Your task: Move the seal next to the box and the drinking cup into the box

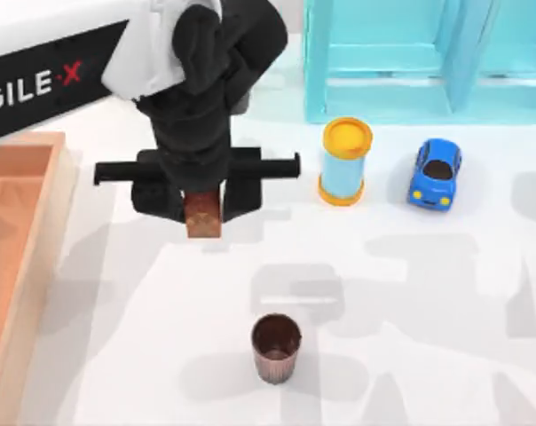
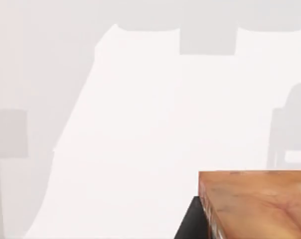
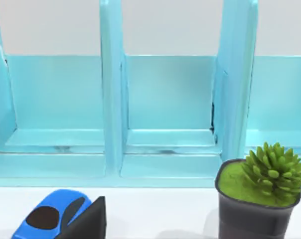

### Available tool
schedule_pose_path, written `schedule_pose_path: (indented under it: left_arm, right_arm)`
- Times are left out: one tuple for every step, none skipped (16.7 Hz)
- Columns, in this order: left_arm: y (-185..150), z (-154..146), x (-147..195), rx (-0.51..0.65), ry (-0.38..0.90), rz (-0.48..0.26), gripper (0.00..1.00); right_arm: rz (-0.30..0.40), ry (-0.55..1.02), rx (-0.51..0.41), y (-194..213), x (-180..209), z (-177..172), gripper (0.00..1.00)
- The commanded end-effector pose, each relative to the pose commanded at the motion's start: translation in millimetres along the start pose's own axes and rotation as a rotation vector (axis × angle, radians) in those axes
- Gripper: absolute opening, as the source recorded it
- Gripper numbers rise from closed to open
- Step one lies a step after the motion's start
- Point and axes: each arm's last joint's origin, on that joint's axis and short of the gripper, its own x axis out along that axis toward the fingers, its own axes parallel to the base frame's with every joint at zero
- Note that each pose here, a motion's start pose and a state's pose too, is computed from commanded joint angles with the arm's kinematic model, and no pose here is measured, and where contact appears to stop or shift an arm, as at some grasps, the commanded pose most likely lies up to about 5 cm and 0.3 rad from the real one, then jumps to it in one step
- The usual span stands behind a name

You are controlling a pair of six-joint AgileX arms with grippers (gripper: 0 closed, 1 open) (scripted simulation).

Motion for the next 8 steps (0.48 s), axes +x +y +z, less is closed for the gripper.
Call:
schedule_pose_path:
  left_arm:
    - [14,2,0,0.009,0.001,-0.002,0.00]
    - [28,3,-2,0.018,-0.002,-0.005,0.00]
    - [43,3,-4,0.025,-0.008,-0.009,0.00]
    - [58,2,-6,0.031,-0.015,-0.013,0.00]
    - [71,1,-8,0.036,-0.024,-0.016,0.00]
    - [82,-1,-9,0.039,-0.033,-0.020,0.00]
    - [91,-3,-11,0.040,-0.041,-0.023,0.00]
    - [96,-3,-12,0.040,-0.047,-0.026,0.00]
  right_arm:
    - [0.000,0.000,0.000,0,0,0,1.00]
    - [0.000,0.000,0.000,0,0,0,1.00]
    - [0.000,0.000,0.000,0,0,0,1.00]
    - [0.000,0.000,0.000,0,0,0,1.00]
    - [0.000,0.000,0.000,0,0,0,1.00]
    - [0.000,0.000,0.000,0,0,0,1.00]
    - [0.000,0.000,0.000,0,0,0,1.00]
    - [0.000,0.000,0.000,0,0,0,1.00]
